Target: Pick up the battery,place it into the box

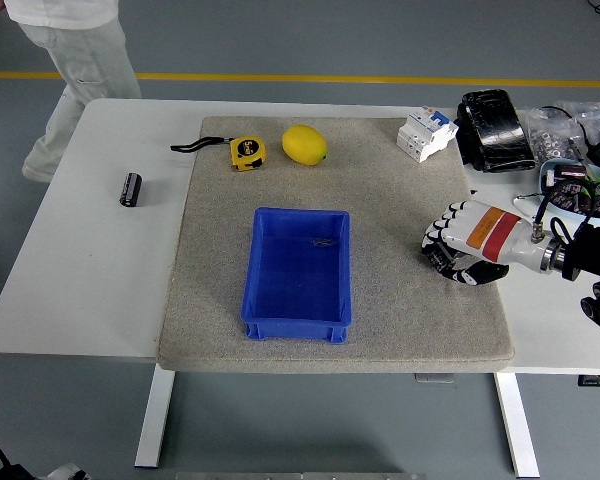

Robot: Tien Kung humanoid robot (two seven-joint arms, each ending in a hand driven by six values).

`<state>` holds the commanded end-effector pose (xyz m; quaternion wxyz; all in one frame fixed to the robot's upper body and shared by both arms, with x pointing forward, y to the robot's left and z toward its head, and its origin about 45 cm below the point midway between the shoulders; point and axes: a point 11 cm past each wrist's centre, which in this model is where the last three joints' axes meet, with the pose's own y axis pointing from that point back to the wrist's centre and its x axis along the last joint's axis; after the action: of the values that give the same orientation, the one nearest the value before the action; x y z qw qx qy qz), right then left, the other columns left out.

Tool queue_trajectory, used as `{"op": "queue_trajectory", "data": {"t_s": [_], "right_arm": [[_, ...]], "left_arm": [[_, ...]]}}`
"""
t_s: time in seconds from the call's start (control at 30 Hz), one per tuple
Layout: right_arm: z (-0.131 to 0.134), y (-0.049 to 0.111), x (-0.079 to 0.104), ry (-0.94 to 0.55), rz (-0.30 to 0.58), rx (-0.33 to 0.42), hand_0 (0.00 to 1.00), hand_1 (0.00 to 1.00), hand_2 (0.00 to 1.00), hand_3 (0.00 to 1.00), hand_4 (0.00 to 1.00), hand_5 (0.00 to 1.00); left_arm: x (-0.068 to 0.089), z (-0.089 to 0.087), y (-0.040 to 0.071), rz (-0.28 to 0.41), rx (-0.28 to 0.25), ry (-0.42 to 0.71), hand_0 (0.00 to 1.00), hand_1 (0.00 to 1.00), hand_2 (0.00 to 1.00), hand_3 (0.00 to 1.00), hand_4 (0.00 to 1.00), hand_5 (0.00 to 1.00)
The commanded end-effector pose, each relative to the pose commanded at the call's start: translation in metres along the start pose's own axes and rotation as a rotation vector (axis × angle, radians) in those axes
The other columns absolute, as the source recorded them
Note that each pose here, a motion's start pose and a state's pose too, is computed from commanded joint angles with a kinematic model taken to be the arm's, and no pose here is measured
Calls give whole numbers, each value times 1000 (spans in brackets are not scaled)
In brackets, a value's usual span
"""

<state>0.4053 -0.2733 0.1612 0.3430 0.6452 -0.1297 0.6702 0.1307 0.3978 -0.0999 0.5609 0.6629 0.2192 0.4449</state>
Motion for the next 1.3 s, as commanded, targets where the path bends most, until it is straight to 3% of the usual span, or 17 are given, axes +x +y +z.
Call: {"op": "queue_trajectory", "data": {"t_s": [0.33, 0.5, 0.7, 0.87, 0.9, 1.07, 1.1, 1.27, 1.3], "right_arm": [[0, -2, 15, -1, 43, 6, 679, 588, 612, 607, 592, 120], [-6, -12, 45, -1, 122, 39, 685, 591, 613, 615, 597, 119], [-30, -37, 96, -4, 249, 125, 691, 595, 624, 633, 612, 129], [-56, -54, 128, -60, 332, 211, 691, 595, 624, 633, 612, 129], [-64, -58, 133, -66, 344, 235, 713, 622, 694, 723, 683, 166], [-89, -77, 137, -81, 325, 297, 713, 622, 694, 723, 683, 166], [-93, -80, 137, -86, 319, 303, 771, 694, 759, 814, 754, 182], [-110, -93, 130, -119, 298, 336, 771, 694, 759, 814, 754, 182], [-113, -95, 128, -121, 287, 341, 805, 732, 810, 893, 774, 170]], "left_arm": [[0, -4, 0, 0, 6, -6, 749, 724, 763, 571, 607, 536], [0, -7, 0, 0, 11, -8, 749, 723, 763, 572, 608, 537], [-1, -8, 0, 0, 14, -11, 749, 722, 762, 572, 608, 537], [0, -8, 0, 2, 14, -2, 749, 722, 762, 572, 608, 537], [1, -8, 0, 3, 13, -1, 748, 722, 760, 572, 608, 537], [2, -5, 0, 5, 8, 0, 748, 722, 760, 572, 608, 537], [3, -4, 0, 6, 7, 0, 749, 720, 759, 571, 609, 540], [5, -4, 0, 10, 12, -3, 749, 720, 759, 571, 609, 540], [5, -3, 0, 9, 12, -7, 749, 719, 758, 571, 608, 538]]}}
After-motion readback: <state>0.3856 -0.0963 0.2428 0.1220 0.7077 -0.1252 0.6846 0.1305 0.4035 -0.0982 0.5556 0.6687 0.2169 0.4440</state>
